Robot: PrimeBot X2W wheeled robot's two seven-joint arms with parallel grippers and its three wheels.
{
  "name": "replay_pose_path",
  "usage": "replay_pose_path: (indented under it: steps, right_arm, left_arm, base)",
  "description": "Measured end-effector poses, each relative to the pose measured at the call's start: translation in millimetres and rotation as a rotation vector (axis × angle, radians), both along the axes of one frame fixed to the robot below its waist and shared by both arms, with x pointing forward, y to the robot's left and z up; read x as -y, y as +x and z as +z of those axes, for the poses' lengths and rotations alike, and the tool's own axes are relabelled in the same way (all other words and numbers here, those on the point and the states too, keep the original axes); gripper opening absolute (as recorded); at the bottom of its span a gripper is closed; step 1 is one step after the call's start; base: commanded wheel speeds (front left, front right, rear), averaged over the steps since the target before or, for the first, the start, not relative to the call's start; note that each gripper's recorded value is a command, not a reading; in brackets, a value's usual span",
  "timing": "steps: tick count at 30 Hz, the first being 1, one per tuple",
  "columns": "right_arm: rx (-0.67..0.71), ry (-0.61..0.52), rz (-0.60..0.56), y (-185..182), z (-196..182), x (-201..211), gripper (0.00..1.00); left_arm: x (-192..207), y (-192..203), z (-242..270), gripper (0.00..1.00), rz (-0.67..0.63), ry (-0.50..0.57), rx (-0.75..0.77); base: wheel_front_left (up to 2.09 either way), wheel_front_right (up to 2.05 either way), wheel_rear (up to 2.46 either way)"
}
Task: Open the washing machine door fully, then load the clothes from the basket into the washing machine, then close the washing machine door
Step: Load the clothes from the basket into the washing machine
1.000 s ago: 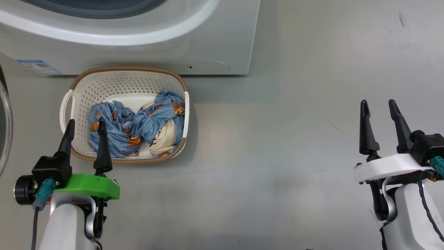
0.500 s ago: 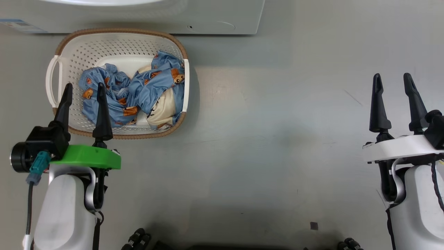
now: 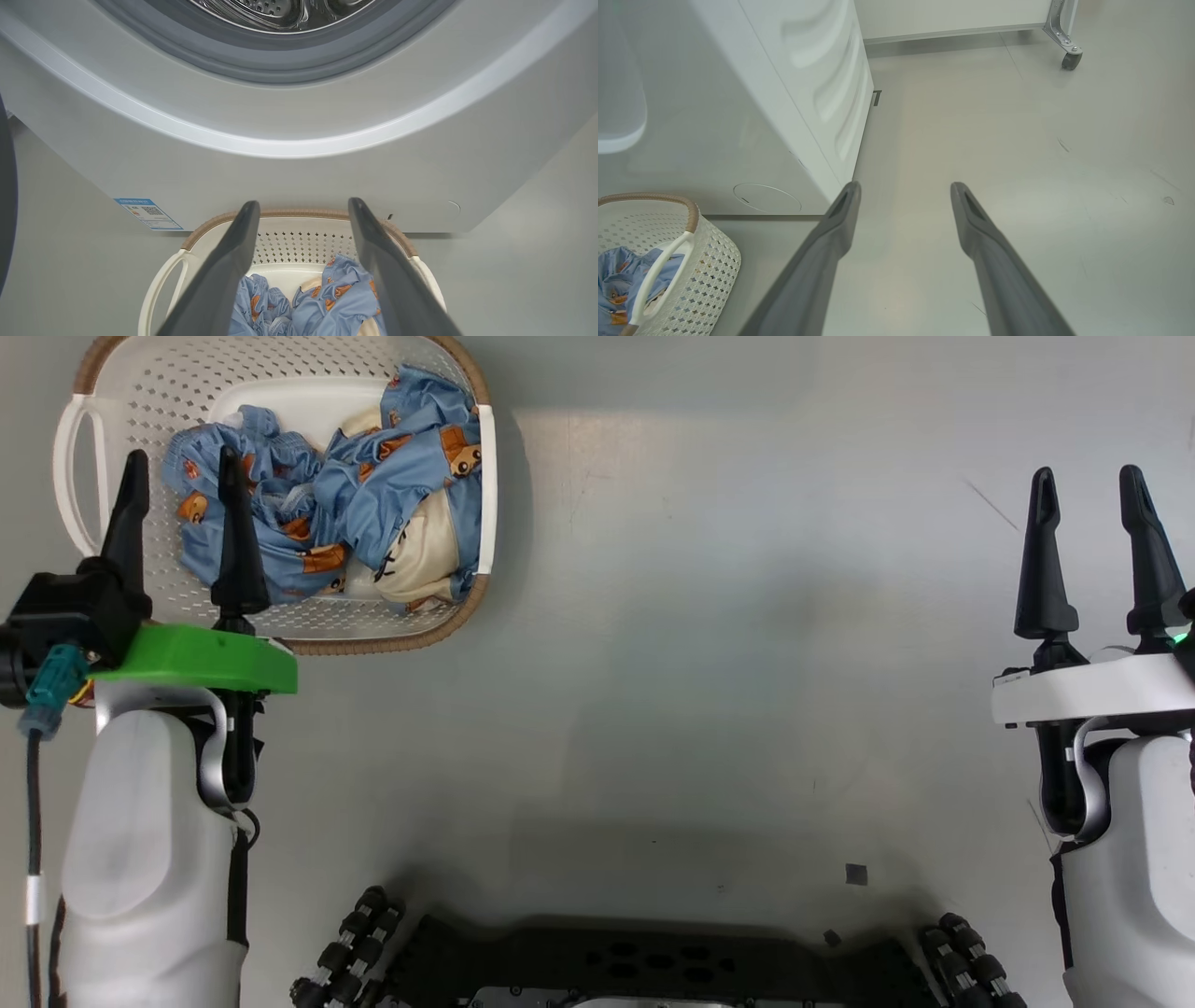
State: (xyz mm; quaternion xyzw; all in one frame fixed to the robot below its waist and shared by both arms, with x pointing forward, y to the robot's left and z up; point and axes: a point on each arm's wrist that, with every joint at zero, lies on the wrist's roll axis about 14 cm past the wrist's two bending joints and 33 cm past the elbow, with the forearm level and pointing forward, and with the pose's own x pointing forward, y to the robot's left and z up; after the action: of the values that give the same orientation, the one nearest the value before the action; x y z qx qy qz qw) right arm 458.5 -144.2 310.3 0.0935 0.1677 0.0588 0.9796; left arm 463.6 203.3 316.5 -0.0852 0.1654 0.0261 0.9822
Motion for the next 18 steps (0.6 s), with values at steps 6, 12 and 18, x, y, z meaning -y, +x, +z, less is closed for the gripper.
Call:
replay_pose_path:
  steps: [6, 12, 18]
  right_arm:
    - [-0.043, -0.007, -0.011, -2.1, -21.0, 4.7, 1.0]
    - [-0.067, -0.011, -0.018, -0.2, -36.6, 7.3, 1.0]
    - [-0.091, -0.018, -0.024, -1.9, -49.1, 10.4, 1.0]
  left_arm:
    - [-2.5, 11.5, -28.1, 1.0, 0.003, -0.002, -0.048]
    - [-8.2, 11.8, -61.1, 1.0, -0.007, 0.012, -0.128]
    - [-4.4, 8.7, -90.2, 1.0, -0.028, 0.01, -0.204]
  base:
    - [0.0, 0.0, 0.0]
    - [0.0, 0.0, 0.0]
    - [0.0, 0.0, 0.0]
